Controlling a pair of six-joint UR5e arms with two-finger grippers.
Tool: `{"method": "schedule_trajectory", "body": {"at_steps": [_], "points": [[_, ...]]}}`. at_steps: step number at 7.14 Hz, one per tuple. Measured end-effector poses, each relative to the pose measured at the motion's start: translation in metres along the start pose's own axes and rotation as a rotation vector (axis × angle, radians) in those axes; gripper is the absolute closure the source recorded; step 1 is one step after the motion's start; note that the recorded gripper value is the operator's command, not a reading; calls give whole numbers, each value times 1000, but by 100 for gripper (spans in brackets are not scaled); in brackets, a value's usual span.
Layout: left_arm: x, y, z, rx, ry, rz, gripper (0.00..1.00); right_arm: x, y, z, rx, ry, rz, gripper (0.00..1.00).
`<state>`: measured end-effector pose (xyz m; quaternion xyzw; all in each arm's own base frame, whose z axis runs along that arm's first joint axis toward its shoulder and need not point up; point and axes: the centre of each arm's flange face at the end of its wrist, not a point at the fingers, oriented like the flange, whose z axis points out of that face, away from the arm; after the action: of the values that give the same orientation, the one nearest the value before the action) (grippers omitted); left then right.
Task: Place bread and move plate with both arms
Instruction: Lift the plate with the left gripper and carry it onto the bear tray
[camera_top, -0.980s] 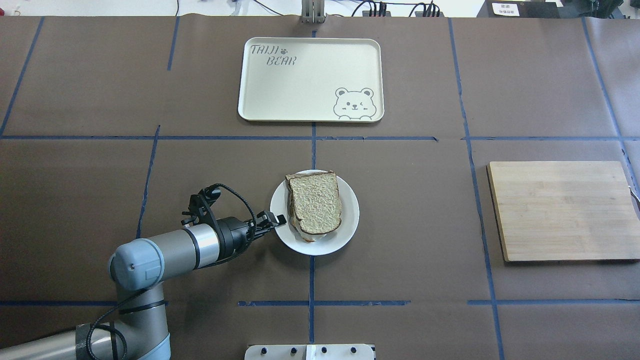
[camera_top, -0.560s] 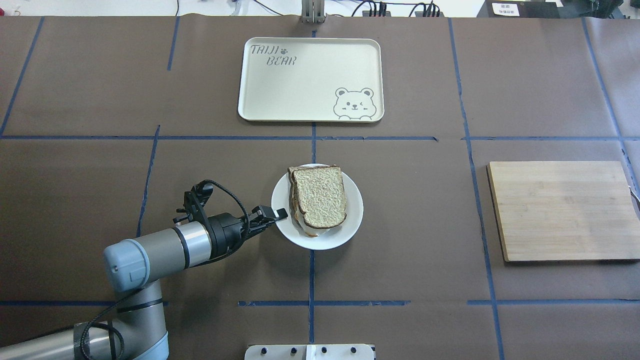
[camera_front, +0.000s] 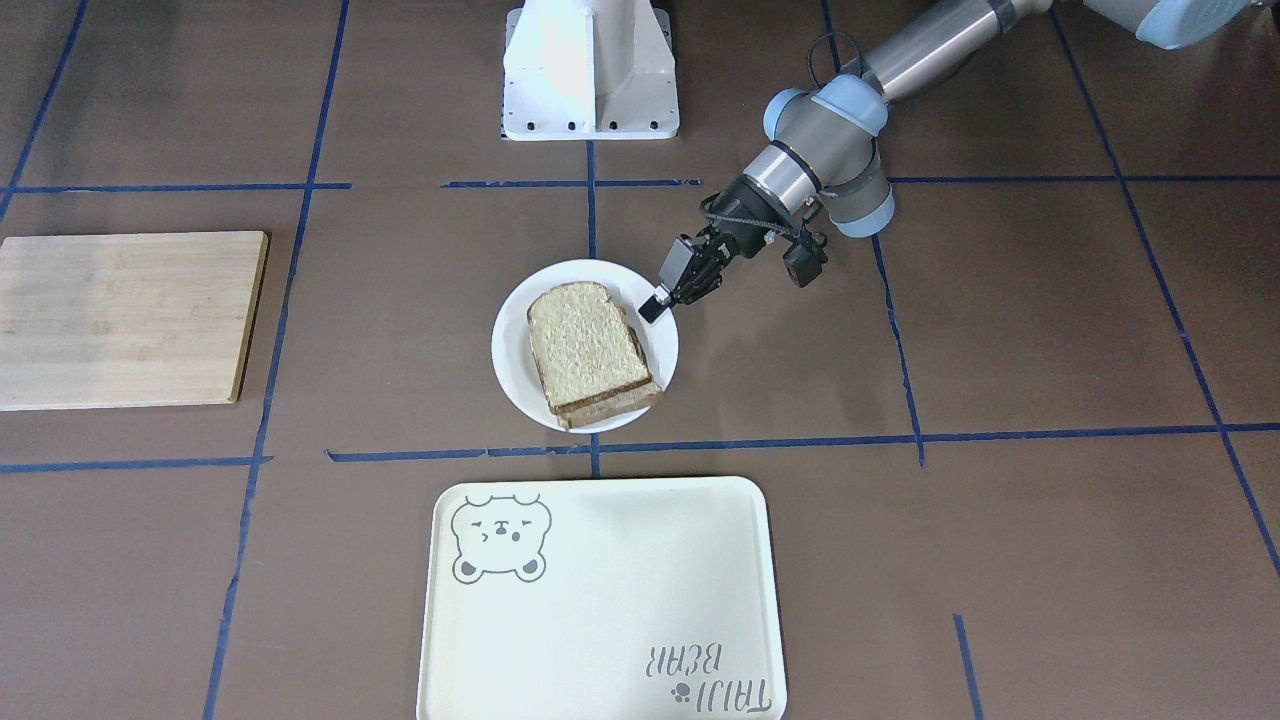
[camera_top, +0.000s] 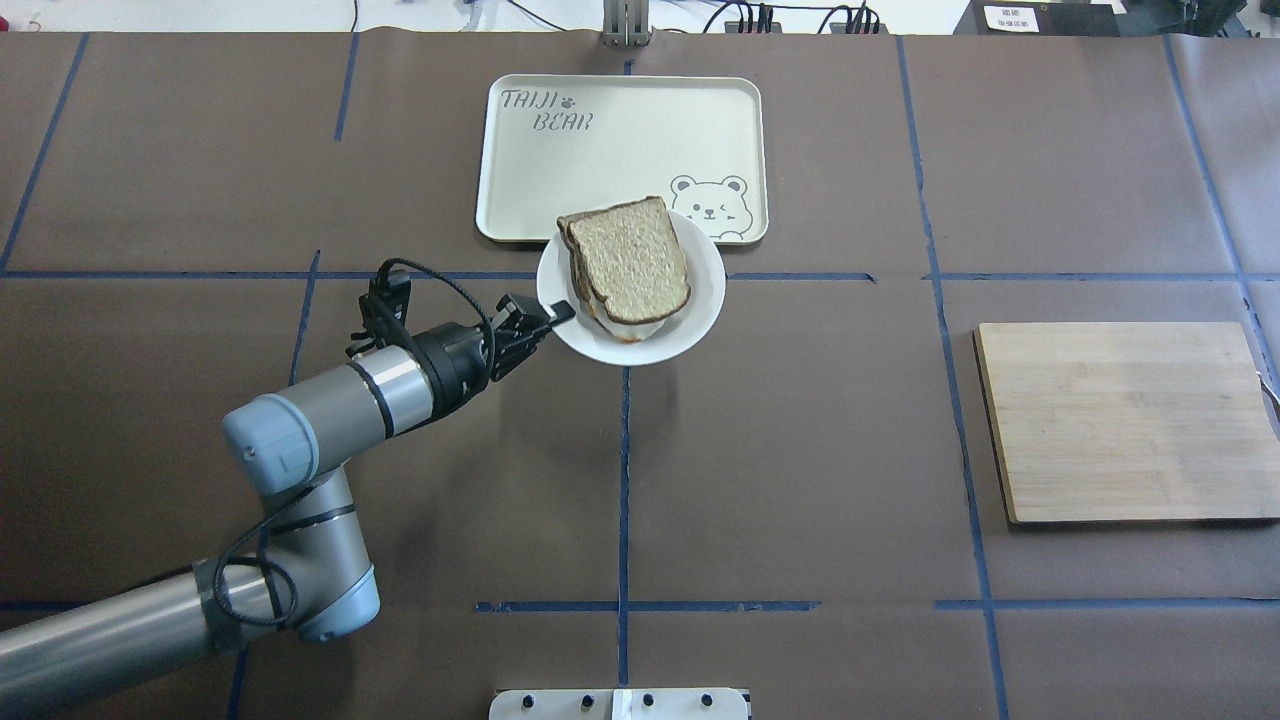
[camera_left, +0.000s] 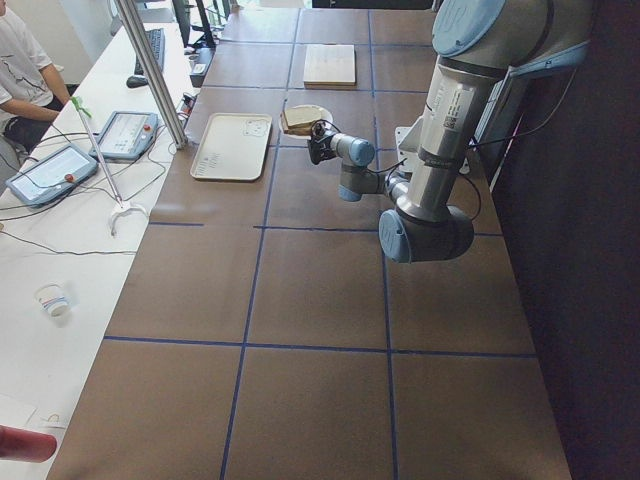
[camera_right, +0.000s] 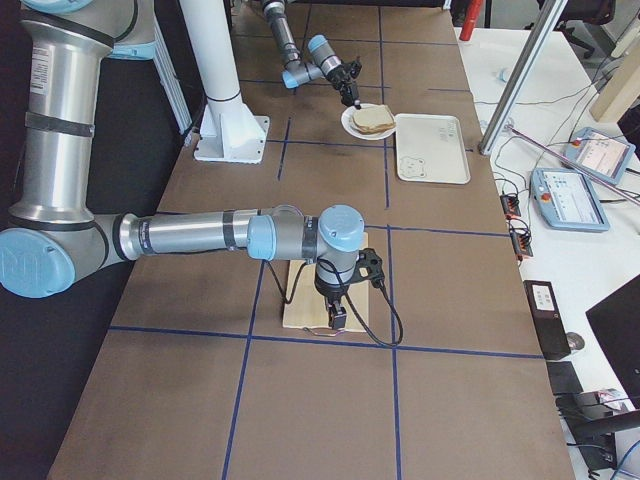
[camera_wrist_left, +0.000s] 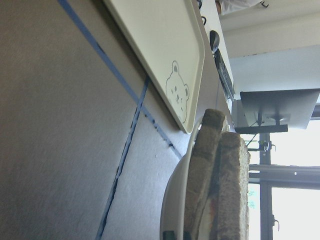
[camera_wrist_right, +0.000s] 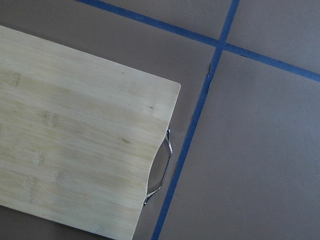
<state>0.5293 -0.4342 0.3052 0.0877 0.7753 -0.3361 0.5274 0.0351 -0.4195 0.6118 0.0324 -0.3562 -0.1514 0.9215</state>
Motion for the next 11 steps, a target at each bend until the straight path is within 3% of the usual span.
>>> {"method": "schedule_trajectory", "body": {"at_steps": [3,6,7,8,9,11], "points": [[23,-88,102,149,-67,-60,97,0,0,0,-1,0,0,0],[10,-126,146,218,-173,-56,91,0,0,0,0,0,0,0],[6,-128,150,225,-187,-54,65,0,0,0,0,0,0,0],[5,-129,152,228,-194,-54,7,0,0,0,0,0,0,0],[5,-128,153,223,-198,-53,0,0,0,0,0,0,0,0],[14,-124,151,198,-183,-49,0,-1,0,-1,1,0,-1,0]]}}
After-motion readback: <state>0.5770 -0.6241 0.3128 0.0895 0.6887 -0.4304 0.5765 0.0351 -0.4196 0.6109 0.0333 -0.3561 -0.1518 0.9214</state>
